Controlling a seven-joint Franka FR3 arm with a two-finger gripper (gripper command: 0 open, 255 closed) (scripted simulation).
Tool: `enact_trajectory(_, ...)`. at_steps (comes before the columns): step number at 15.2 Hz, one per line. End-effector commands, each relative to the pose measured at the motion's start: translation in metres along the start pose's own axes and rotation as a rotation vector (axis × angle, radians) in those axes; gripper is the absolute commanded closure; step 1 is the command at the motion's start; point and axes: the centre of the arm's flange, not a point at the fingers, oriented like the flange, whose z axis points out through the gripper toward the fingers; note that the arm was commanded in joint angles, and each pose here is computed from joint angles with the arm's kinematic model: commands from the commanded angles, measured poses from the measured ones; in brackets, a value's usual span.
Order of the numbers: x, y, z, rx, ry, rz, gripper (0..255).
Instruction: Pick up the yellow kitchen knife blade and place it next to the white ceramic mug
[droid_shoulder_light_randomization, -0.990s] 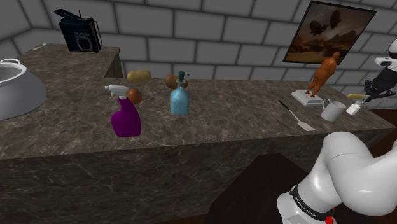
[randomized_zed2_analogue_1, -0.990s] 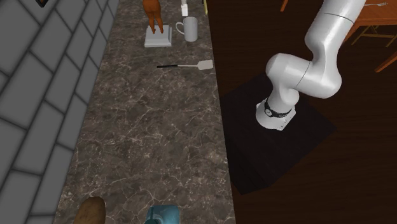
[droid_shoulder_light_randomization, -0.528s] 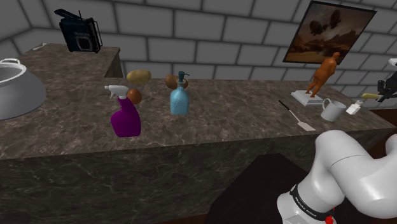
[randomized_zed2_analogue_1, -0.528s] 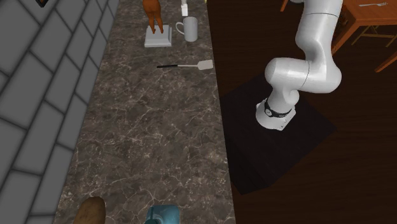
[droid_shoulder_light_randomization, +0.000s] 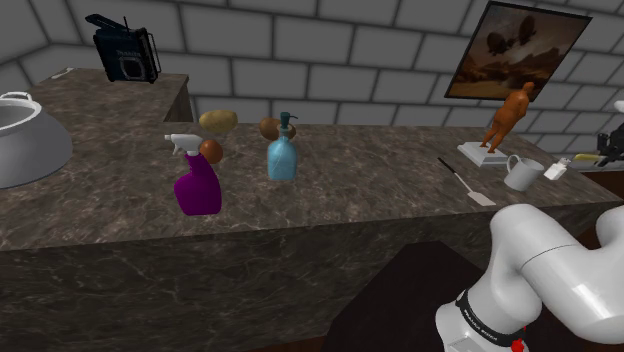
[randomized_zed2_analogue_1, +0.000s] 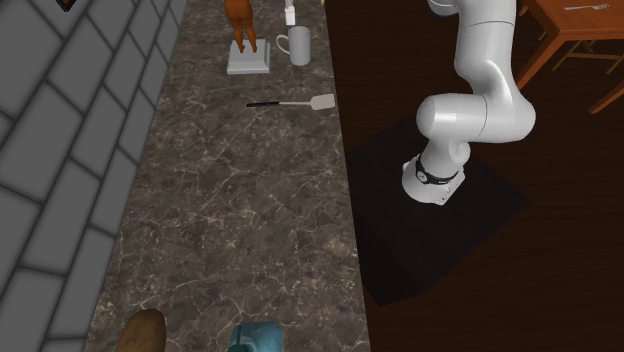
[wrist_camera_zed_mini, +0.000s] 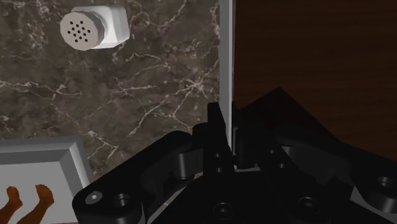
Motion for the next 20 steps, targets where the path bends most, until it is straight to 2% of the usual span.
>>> enact_trajectory(1,0.0,0.0,0.01,0.0,0.0,0.0,255)
enact_trajectory(20,-0.002,0.0,0.11,0.0,0.0,0.0,255)
